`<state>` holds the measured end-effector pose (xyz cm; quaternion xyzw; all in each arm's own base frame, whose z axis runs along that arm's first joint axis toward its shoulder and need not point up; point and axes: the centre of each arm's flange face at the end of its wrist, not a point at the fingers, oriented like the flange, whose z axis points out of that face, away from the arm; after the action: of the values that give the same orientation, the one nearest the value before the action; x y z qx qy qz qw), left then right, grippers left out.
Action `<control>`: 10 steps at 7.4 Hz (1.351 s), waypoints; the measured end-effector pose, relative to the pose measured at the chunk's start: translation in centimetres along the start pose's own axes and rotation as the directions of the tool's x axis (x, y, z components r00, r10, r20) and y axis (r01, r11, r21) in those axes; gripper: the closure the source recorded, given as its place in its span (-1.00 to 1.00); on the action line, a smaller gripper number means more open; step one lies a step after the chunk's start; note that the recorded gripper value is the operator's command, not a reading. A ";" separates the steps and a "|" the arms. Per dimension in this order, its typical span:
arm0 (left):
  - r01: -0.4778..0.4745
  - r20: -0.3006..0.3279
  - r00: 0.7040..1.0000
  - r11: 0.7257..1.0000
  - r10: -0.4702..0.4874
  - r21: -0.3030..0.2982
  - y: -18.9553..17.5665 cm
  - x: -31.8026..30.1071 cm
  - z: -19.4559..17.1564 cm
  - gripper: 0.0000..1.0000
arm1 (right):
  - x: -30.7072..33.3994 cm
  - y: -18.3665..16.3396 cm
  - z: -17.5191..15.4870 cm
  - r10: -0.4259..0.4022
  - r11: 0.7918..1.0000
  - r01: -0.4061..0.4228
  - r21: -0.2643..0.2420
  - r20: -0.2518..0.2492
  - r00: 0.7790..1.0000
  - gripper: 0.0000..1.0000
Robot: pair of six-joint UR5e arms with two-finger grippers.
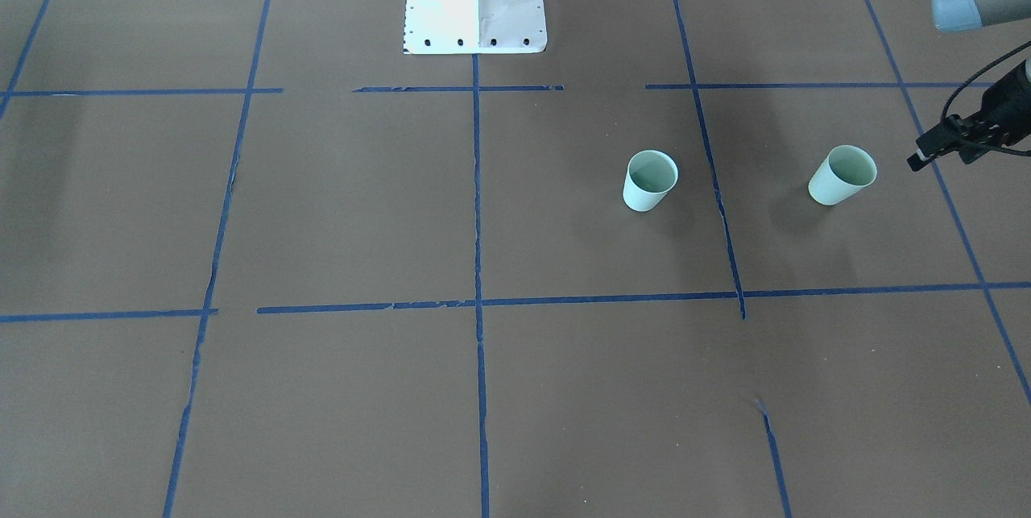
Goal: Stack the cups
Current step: 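Reach the left gripper down to the outer pale green cup and grasp it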
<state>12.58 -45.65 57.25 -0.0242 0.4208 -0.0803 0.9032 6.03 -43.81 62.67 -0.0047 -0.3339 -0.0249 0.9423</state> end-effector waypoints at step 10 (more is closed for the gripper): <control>-0.037 0.020 0.999 0.997 0.038 -0.064 3.1 2.4 6.1 1.00 | 0.0 0.0 0.0 -0.001 1.000 0.001 0.001 0.000 1.000 -1.00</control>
<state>19.14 -43.17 59.02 -0.0457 0.4140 -0.0497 0.9078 6.03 -43.81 62.61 -0.0043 -0.3339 -0.0250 0.9423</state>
